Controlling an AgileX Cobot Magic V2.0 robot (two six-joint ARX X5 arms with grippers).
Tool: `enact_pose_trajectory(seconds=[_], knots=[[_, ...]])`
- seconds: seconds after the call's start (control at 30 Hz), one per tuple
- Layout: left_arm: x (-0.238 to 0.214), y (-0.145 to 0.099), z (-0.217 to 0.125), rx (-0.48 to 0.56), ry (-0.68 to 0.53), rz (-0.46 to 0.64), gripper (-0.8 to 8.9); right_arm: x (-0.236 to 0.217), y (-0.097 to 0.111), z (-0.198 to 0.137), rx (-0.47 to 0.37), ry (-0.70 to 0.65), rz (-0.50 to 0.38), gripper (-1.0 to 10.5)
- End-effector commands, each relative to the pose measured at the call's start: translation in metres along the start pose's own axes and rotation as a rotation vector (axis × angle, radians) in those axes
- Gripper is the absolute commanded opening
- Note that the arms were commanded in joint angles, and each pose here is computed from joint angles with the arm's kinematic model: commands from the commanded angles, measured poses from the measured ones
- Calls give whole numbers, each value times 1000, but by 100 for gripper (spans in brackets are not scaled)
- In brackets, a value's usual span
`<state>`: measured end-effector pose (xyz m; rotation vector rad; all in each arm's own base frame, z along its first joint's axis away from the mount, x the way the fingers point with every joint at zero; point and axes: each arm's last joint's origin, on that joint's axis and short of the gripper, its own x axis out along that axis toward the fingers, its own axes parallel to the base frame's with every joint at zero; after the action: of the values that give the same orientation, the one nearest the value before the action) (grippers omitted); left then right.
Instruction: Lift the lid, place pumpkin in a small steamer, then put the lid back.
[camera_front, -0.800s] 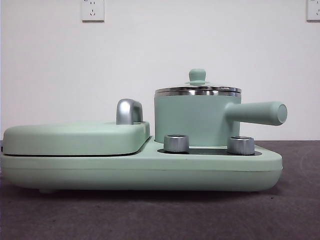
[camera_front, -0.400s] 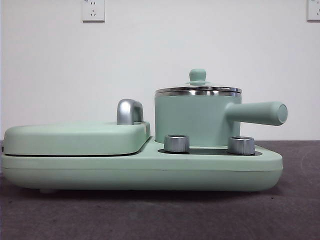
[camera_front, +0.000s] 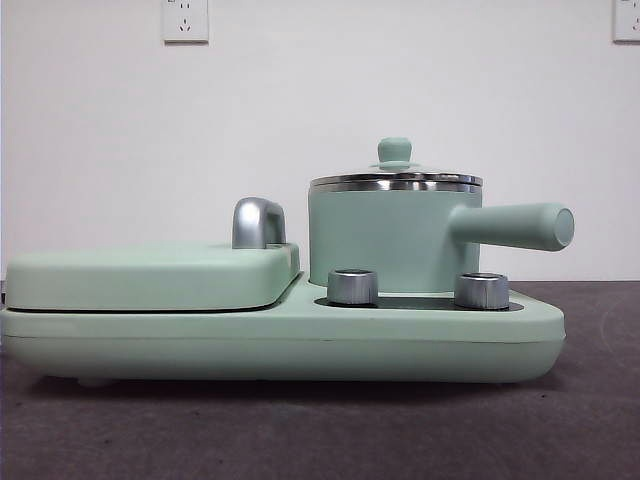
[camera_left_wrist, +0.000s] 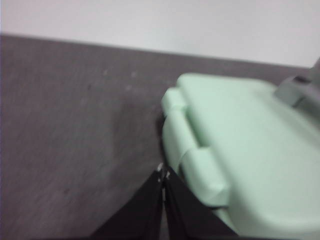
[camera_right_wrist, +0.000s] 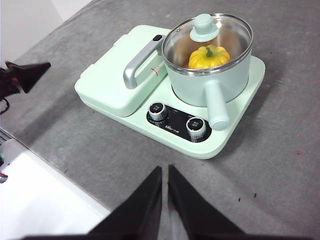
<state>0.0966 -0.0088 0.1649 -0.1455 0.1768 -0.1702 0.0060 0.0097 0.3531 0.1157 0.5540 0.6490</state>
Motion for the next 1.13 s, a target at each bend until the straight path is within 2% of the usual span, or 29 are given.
enact_pose_trajectory(seconds=[0.03, 0.23, 0.93, 1.1, 1.13], knots=[[0, 3, -2, -3, -37, 65, 6, -3, 1, 2, -2, -21, 10, 17], [0, 8, -13, 4, -25, 144, 6, -3, 1, 2, -2, -21, 10, 18], [0, 9, -14, 17, -9, 147, 6, -2, 1, 2, -2, -22, 11, 18], [0, 9, -14, 17, -9, 147, 6, 19, -5, -1, 31, -49, -41, 16], [0, 9, -14, 17, -8, 147, 6, 27, -9, -3, 34, -74, -76, 16]])
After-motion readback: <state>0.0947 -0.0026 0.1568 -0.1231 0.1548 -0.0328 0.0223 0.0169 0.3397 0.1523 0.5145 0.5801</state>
